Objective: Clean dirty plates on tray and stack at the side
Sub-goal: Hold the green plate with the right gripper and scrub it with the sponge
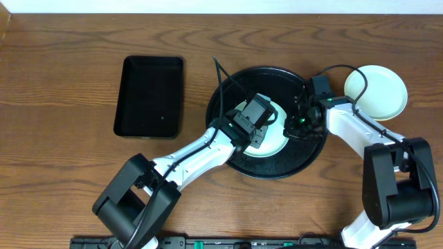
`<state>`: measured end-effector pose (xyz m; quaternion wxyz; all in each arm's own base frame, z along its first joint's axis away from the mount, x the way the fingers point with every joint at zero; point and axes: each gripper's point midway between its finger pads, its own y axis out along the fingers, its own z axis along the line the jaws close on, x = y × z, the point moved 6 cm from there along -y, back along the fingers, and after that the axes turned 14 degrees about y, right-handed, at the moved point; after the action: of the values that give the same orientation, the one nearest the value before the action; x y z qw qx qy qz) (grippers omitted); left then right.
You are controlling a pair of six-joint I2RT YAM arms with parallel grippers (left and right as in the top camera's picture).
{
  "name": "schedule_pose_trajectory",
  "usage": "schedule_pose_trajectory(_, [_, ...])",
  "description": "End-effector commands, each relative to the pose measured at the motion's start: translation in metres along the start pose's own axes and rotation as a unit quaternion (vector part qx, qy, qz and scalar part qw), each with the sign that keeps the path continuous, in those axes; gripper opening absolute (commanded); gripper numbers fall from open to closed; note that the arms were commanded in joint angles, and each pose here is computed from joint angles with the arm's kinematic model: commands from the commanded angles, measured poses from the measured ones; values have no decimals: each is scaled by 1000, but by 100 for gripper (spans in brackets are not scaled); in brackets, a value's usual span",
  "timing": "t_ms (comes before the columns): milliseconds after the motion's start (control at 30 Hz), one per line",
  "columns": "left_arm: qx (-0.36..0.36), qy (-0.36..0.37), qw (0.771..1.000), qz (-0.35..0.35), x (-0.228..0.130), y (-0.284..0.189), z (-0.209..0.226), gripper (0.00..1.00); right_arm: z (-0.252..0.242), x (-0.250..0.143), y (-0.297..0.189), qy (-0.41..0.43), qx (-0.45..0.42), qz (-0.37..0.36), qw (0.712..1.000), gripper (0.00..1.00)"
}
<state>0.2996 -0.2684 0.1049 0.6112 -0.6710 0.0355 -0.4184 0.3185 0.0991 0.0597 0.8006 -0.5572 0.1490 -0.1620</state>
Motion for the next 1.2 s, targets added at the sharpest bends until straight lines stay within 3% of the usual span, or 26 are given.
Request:
schedule_pose_trajectory(0, [-11, 6, 1000, 4, 1, 3, -3, 43, -4, 0, 3, -8, -11, 3, 1000, 1])
schedule_pose_trajectory(567, [-28, -4, 1000, 0, 2, 4, -7, 43, -4, 0, 3, -8, -11, 3, 1000, 1])
schedule_pose_trajectory(1100, [-26, -8, 999, 23, -10, 33, -10, 42, -4, 0, 3, -12, -13, 2, 1000, 1])
schedule_pose_trajectory(1167, [-26, -8, 999, 21, -9, 33, -10, 32, -4, 0, 3, -12, -13, 2, 1000, 1])
